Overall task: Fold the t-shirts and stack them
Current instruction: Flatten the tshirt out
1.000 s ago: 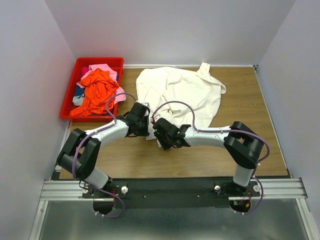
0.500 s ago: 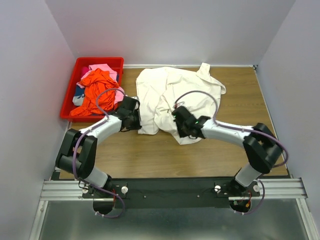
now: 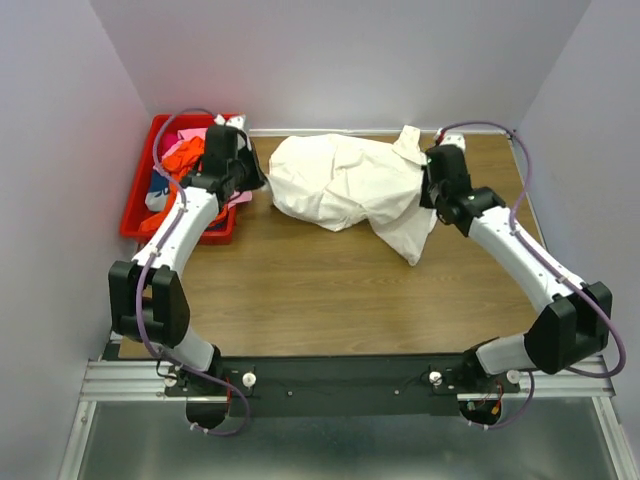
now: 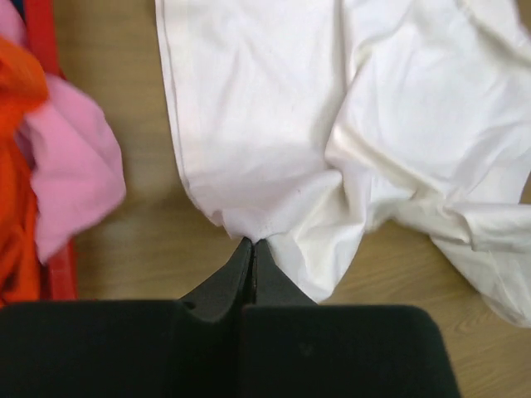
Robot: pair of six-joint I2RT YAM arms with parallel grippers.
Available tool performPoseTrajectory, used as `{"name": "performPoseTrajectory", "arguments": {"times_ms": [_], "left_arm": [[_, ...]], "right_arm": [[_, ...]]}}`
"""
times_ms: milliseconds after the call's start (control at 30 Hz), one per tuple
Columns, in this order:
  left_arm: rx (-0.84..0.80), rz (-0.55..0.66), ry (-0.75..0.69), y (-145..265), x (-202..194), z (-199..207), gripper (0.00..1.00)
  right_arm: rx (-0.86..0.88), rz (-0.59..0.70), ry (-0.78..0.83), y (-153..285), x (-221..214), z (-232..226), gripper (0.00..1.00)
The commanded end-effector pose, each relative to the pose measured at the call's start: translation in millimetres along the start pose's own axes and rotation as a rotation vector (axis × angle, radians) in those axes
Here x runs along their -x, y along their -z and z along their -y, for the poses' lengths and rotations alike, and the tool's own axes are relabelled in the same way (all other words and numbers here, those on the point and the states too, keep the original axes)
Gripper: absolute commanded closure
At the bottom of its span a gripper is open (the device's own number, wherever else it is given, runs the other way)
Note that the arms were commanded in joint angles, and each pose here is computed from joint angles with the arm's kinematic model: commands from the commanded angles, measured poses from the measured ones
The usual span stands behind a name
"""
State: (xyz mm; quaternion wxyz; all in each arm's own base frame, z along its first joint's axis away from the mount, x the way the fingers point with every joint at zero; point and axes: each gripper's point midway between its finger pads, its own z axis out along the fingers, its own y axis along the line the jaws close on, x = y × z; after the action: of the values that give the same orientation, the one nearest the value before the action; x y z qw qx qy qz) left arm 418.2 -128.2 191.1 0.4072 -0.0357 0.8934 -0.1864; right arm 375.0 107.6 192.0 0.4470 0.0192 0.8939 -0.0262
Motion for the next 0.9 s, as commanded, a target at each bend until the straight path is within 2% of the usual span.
{"name": "performPoseTrajectory", "arguments": {"times_ms": [0,33,133,200,233,267,333,367,433,467,567,700,800,867], "left_arm": [[-0.064,0.078,-0.013,8,55,15,1.00],[-0.088,0.139,-0.017,17,84,23,1.00],[-0.125,0.191,-0.001,18,119,31,1.00],[-0.154,0.257,0.000,25,157,38,1.00],[-0.172,0.275,0.003,28,169,42,1.00],[-0.228,0.329,-0.016,45,195,58,1.00],[-0.294,0.341,-0.017,47,210,73,1.00],[-0.334,0.396,-0.034,66,230,86,1.00],[-0.394,0.441,-0.043,82,245,101,1.00],[-0.449,0.486,-0.050,97,256,114,1.00],[-0.538,0.585,-0.092,136,272,136,1.00],[-0.617,0.692,-0.146,187,278,156,1.00],[-0.668,0.789,-0.200,240,277,171,1.00],[-0.682,0.825,-0.215,255,275,174,1.00]], "right_arm": [[-0.100,0.144,-0.020,22,75,46,1.00],[-0.112,0.152,-0.026,19,85,53,0.99],[-0.144,0.229,-0.056,21,133,76,1.00],[-0.172,0.263,-0.060,20,157,92,1.00],[-0.165,0.330,-0.077,34,187,96,1.00],[-0.168,0.331,-0.075,26,194,98,1.00],[-0.170,0.420,-0.091,43,234,110,1.00],[-0.174,0.440,-0.094,42,246,114,1.00],[-0.186,0.495,-0.107,54,268,128,1.00],[-0.181,0.571,-0.125,77,293,134,1.00],[-0.173,0.661,-0.139,102,322,147,1.00],[-0.171,0.832,-0.074,169,362,151,1.00],[-0.179,0.919,-0.054,207,373,154,1.00],[-0.180,0.983,-0.051,236,378,156,1.00]]}}
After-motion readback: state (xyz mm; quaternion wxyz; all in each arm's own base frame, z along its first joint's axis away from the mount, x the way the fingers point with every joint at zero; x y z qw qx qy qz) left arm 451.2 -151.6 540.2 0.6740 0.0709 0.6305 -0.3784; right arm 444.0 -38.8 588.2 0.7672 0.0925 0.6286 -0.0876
